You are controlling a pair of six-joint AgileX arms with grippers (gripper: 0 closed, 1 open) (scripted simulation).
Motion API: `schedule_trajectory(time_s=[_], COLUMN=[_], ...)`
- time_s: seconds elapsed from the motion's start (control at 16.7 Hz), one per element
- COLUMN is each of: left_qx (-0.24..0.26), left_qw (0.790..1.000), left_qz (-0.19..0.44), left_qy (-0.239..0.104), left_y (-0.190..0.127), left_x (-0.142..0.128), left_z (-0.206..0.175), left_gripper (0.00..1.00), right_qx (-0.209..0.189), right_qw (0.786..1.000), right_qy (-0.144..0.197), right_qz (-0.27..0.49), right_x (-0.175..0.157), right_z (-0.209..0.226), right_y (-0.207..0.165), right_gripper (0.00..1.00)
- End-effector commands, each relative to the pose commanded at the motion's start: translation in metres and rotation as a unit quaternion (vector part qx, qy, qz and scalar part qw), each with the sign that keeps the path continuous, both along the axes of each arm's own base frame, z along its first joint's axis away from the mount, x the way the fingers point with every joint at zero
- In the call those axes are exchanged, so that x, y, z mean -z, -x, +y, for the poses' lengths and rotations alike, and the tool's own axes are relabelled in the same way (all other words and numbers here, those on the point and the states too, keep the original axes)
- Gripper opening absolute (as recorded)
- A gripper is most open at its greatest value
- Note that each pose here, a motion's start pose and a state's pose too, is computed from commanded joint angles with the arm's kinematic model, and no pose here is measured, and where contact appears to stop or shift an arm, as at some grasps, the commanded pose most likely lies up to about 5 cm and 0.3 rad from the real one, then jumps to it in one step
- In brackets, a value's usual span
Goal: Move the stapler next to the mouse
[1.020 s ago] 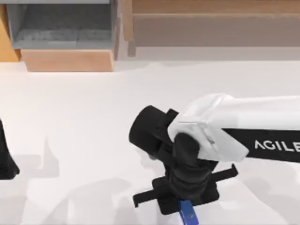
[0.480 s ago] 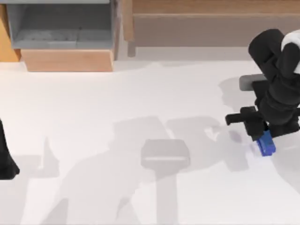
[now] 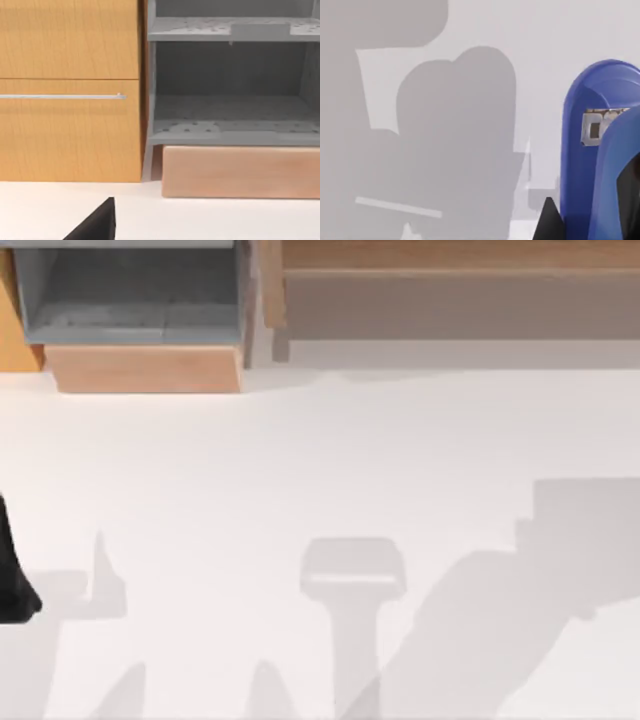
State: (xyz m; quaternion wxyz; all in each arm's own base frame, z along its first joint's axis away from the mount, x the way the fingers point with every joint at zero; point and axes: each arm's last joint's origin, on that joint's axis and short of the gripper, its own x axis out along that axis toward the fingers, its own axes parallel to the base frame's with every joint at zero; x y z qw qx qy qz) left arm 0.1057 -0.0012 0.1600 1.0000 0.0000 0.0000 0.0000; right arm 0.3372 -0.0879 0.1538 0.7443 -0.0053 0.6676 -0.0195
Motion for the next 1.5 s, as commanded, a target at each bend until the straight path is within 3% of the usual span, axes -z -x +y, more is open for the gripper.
schedule_trajectory(time_s=[0.18,0.78,1.5], left_qx=[0.000,0.000,0.000], left_qw=[1.000,1.000,1.000], left_qz=[0.000,0.000,0.000], left_qy=[0.000,0.000,0.000], left_y=[0.000,0.000,0.000], left_x=[0.000,0.000,0.000], left_z=[0.000,0.000,0.000], left_gripper=[1.00,1.00,1.00], right_qx=[0.001,-0.003,-0.003], right_qw=[1.000,1.000,0.998], right_qy=[0.004,0.009,0.053], right_qz=[-0.007,-0.014,-0.039], right_x=[-0.002,-0.004,-0.011], right_z=[-0.017,-0.016,-0.022], right_y=[0.005,0.003,-0.001], right_gripper=[0.00,0.00,0.00])
